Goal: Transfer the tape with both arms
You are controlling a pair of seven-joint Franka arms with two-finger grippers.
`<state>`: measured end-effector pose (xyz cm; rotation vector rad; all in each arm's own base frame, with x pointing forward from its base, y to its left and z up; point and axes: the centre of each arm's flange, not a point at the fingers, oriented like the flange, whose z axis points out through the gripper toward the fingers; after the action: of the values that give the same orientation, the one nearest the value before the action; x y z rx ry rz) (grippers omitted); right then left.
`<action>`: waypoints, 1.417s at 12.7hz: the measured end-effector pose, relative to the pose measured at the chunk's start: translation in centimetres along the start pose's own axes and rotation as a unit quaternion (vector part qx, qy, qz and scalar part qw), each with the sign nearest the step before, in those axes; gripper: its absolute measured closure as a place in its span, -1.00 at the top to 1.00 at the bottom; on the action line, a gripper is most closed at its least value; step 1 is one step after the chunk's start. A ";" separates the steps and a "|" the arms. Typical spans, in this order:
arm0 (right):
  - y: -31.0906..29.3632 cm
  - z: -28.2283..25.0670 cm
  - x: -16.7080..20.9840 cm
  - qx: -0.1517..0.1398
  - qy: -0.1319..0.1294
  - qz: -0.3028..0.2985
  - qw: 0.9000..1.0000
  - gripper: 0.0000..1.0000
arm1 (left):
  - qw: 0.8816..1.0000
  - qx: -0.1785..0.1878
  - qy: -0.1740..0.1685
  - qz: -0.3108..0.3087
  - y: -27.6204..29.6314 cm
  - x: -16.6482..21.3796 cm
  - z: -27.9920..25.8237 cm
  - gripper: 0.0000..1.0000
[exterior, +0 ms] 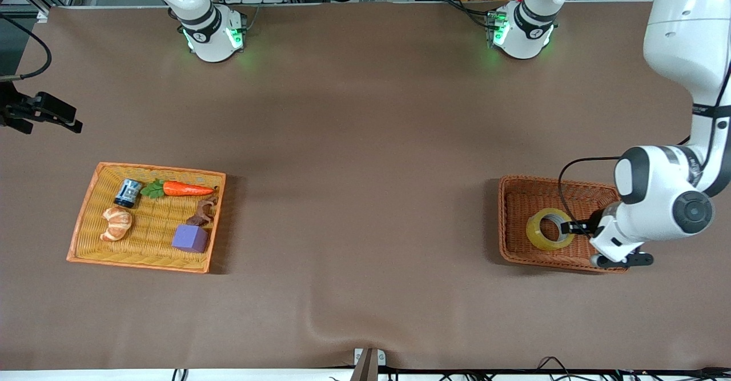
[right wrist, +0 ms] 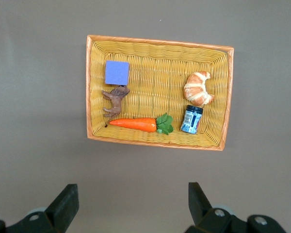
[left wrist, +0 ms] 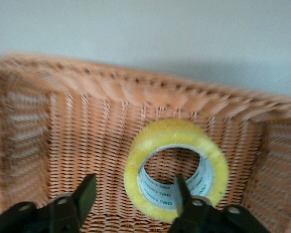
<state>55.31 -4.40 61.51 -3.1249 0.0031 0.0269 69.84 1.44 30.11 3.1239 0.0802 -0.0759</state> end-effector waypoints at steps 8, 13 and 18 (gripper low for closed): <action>0.0 -0.1 0.1 0.000 0.005 0.000 1.000 1.00 | 0.997 0.021 0.073 0.027 4.1 -8.7 -27.2 1.00; 0.1 -0.2 0.3 -0.001 0.012 0.000 1.000 1.00 | 0.998 0.017 0.059 0.032 5.3 -13.3 -32.0 1.00; 0.2 -0.7 -0.1 -0.001 0.012 0.002 1.000 1.00 | 0.998 0.024 0.040 0.037 6.1 -15.3 -32.7 1.00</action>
<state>55.18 -4.59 62.19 -3.1263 0.0085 -0.0108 56.49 -4.82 63.59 3.1737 -0.0369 0.0493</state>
